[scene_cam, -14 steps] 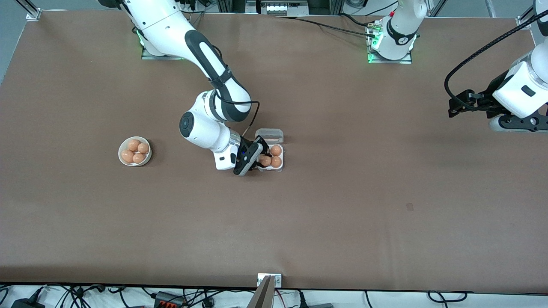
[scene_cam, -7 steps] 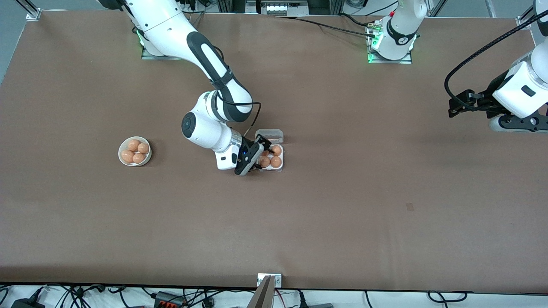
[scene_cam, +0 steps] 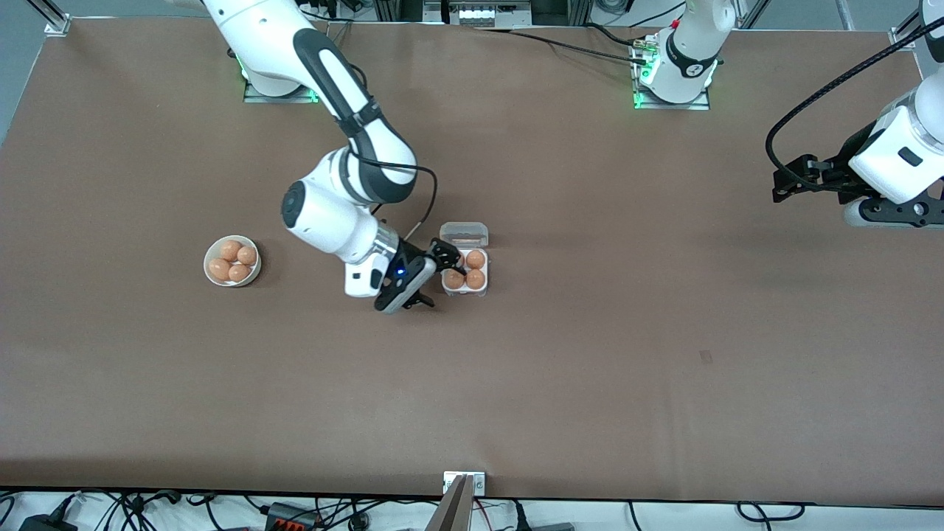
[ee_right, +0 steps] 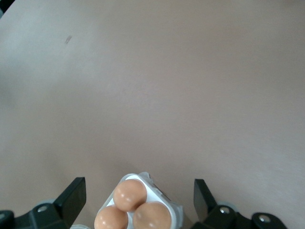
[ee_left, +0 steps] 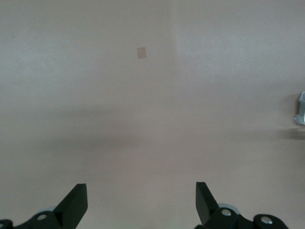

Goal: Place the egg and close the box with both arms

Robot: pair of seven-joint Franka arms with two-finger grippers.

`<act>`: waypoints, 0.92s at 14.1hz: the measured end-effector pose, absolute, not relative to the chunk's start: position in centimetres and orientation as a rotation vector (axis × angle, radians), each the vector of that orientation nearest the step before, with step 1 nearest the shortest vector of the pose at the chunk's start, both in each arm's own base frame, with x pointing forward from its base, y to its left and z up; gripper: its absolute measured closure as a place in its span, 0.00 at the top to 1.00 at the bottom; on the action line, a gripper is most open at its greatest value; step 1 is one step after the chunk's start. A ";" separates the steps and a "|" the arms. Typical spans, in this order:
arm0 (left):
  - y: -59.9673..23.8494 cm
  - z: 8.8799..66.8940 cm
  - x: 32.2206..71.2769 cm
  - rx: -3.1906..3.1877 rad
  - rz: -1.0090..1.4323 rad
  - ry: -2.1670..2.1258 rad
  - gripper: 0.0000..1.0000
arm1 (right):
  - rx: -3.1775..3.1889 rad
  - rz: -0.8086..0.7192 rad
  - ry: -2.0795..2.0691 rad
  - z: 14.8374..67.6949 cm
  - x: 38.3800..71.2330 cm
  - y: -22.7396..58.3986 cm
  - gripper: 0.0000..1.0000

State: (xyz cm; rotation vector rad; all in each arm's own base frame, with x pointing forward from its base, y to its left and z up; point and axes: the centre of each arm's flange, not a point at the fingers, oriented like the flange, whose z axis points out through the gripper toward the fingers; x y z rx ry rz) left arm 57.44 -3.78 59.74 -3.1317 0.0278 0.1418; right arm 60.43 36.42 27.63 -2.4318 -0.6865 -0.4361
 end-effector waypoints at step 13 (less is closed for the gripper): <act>-3.7 59.7 57.4 -3.132 0.142 0.027 1.00 | -2.781 0.073 -0.131 40.5 67.7 14.2 1.00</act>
